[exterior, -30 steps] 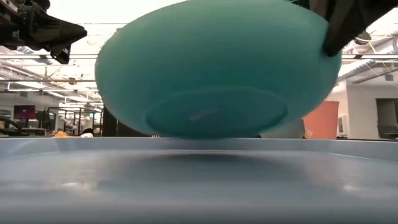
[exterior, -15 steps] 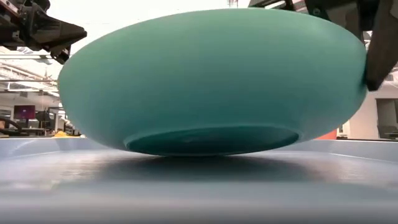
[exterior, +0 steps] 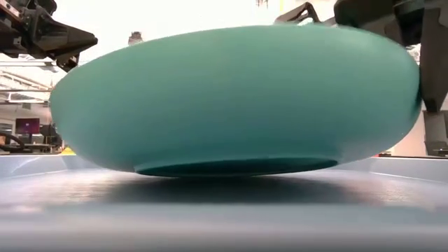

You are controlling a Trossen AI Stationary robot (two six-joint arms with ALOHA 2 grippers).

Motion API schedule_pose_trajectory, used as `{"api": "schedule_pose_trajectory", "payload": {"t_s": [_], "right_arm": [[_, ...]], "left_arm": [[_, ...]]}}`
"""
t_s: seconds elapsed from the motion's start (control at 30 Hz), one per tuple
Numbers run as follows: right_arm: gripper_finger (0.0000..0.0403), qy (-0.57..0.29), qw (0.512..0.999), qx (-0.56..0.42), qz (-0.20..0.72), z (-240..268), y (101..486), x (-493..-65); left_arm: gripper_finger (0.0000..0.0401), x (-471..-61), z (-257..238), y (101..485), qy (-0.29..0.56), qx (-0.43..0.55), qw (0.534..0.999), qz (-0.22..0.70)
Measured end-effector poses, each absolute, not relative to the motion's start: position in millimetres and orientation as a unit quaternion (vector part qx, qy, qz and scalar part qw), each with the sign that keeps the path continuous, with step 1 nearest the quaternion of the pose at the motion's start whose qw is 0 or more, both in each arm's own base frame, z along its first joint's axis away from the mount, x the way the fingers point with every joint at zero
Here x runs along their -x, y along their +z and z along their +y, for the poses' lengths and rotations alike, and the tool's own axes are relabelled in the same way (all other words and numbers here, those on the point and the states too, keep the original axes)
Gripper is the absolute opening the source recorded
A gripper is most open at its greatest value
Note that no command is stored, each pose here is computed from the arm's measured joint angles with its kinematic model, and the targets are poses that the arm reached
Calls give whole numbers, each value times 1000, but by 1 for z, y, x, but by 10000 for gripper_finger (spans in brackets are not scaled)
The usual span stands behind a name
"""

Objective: Set up tray
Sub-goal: Put the blue plate in the center on the blue tray

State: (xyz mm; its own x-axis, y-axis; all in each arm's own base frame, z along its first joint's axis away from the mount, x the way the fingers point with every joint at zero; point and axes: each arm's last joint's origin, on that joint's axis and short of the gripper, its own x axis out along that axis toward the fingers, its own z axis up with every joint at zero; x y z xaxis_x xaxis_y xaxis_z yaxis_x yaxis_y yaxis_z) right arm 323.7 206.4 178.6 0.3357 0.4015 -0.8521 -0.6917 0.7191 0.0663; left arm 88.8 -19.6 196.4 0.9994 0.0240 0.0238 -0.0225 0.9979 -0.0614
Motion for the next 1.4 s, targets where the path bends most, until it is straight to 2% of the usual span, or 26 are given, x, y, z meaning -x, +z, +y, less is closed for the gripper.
{"api": "schedule_pose_trajectory", "payload": {"t_s": [0.33, 0.7, 1.4], "right_arm": [[6, 347, 802, 146, 463, 204, 178, -327], [60, 367, 790, 110, 479, 200, 168, -330], [91, 369, 805, 107, 451, 196, 166, -331]], "left_arm": [[47, -89, -20, 196, 12, 30, 999, -12], [47, -89, -20, 196, 12, 30, 999, -9], [47, -89, -20, 194, 12, 30, 999, -3]]}}
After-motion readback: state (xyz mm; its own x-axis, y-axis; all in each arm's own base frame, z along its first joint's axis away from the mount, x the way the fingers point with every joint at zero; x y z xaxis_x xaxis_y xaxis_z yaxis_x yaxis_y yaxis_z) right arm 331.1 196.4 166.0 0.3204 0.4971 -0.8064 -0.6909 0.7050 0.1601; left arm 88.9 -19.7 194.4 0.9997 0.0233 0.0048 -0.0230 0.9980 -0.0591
